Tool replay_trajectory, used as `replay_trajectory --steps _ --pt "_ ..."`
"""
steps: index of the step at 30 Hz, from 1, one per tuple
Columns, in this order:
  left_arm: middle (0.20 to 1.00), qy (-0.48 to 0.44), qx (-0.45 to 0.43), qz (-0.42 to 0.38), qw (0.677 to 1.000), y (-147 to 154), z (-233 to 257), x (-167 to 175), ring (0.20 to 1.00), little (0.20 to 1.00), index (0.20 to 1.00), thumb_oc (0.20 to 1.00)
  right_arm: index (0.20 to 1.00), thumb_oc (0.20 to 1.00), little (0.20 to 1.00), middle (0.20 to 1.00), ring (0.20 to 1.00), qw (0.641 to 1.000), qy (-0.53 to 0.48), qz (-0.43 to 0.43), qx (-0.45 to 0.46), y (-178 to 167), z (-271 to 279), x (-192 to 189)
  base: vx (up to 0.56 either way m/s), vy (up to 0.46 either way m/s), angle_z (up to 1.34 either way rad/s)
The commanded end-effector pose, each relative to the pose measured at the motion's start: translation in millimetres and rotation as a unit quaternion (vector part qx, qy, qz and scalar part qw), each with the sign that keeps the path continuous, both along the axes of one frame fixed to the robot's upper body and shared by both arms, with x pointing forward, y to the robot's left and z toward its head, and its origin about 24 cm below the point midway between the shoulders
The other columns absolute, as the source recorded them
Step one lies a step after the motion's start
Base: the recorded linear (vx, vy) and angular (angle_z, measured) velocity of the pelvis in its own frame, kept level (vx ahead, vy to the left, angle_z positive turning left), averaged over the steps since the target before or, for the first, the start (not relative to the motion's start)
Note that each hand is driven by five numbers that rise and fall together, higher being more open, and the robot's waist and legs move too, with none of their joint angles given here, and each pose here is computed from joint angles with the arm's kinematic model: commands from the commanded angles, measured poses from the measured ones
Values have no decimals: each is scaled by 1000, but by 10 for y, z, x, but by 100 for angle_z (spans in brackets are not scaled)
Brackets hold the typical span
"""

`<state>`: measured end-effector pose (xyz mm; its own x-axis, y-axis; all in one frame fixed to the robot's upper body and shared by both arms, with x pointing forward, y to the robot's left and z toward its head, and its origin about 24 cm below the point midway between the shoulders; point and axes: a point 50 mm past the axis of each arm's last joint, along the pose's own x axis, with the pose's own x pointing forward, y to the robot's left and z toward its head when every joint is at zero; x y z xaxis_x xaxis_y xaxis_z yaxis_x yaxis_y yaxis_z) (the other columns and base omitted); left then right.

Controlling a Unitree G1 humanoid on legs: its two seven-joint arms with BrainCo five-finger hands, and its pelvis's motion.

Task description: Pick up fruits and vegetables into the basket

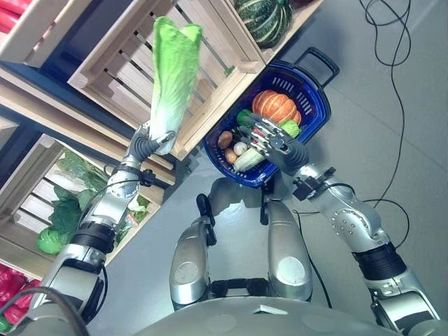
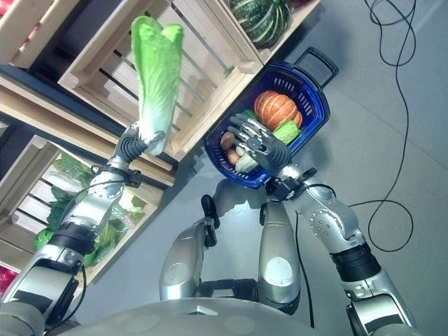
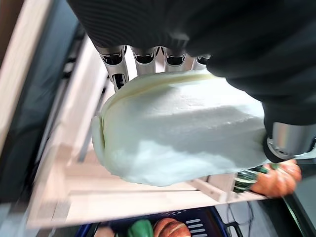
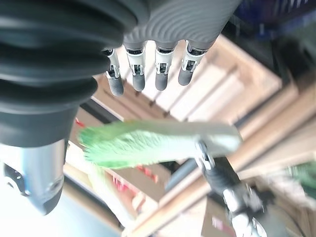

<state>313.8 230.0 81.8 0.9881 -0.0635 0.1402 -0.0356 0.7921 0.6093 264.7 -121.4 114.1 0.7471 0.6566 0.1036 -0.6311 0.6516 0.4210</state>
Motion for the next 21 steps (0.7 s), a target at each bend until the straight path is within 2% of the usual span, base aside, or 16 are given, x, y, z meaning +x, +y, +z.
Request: replay_trajectory --steps 1,8,12,21 --pt "200 -68 92 -37 993 67 231 -103 200 200 200 200 1000 1000 1000 1000 1000 994 -4 59 88 251 76 -155 82 -85 11" --pt "200 -73 181 -107 975 -208 229 -129 200 200 200 200 1000 1000 1000 1000 1000 994 -16 68 81 405 108 -146 86 -66 9" --pt "200 -68 234 -147 959 -348 200 -166 200 200 200 200 1000 1000 1000 1000 1000 997 -7 32 76 422 138 -71 70 -44 9" --pt "200 -35 280 -200 938 -669 5 -252 200 200 200 200 1000 1000 1000 1000 1000 996 2 -54 64 414 199 37 50 -6 2"
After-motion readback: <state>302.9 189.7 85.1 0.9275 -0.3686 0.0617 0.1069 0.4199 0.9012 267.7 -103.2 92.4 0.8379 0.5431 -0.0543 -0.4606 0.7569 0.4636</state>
